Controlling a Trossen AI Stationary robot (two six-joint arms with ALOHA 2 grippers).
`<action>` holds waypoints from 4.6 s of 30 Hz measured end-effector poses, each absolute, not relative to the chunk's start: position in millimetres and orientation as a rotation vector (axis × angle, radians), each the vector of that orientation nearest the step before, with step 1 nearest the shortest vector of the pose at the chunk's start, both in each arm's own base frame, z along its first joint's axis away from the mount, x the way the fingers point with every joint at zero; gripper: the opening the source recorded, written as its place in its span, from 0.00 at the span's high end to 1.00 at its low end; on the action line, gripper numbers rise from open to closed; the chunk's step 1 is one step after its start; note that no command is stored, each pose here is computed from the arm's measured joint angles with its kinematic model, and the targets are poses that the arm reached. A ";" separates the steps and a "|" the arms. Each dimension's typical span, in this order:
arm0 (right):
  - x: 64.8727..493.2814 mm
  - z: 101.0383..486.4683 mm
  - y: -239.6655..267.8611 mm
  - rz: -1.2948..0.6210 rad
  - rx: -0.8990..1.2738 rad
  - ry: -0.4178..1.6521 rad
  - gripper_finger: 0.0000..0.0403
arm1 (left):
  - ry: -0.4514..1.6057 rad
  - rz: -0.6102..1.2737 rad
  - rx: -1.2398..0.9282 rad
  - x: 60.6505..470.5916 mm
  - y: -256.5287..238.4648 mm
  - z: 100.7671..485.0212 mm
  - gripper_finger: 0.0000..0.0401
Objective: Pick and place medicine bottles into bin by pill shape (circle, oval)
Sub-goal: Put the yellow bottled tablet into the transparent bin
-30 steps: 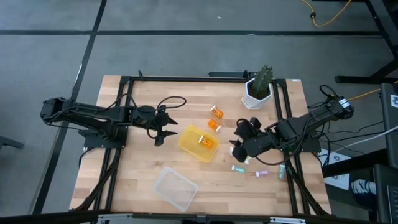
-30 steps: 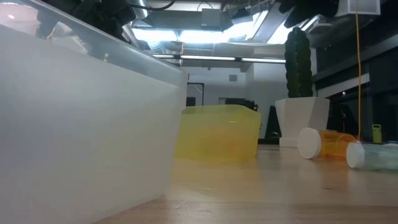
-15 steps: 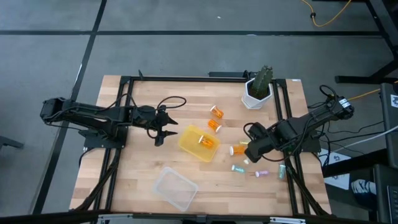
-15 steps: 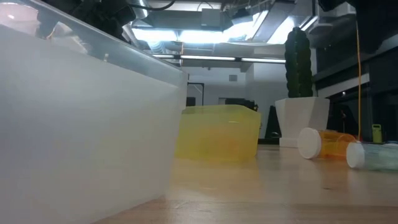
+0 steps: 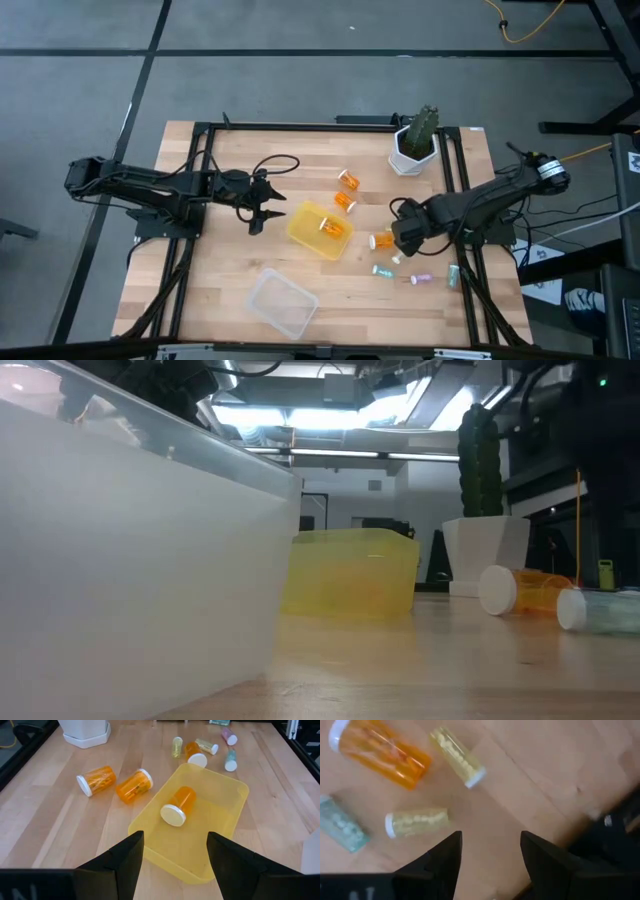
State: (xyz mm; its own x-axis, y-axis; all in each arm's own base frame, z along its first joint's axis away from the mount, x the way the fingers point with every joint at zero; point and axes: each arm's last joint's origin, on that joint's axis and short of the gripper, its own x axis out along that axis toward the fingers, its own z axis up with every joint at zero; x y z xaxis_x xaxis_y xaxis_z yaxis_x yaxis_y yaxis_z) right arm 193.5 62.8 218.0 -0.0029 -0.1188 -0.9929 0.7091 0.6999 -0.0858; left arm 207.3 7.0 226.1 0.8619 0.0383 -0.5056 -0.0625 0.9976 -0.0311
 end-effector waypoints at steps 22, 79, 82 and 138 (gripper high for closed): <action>197.9 165.4 46.1 -0.466 0.338 1.340 0.49 | 0.529 0.053 -0.047 207.3 7.0 226.1 0.47; 202.3 164.6 39.6 -0.659 0.385 1.185 0.72 | 0.530 0.053 -0.047 207.3 7.0 226.0 0.47; 211.8 186.2 40.5 -0.695 0.376 1.137 0.72 | 0.530 0.053 -0.047 207.2 7.0 226.0 0.47; 450.2 215.9 168.8 0.666 0.074 0.321 0.70 | 0.536 0.053 -0.047 207.0 7.0 225.4 0.47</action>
State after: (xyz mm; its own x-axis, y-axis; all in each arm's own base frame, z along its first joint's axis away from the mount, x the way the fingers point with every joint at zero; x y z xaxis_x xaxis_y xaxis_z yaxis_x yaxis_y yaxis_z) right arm 450.2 168.8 215.9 0.7391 0.6178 -0.2686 -0.5950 0.7856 0.1699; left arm 207.0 7.0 225.4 0.8583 0.0380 -0.5117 -0.0624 0.9976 -0.0306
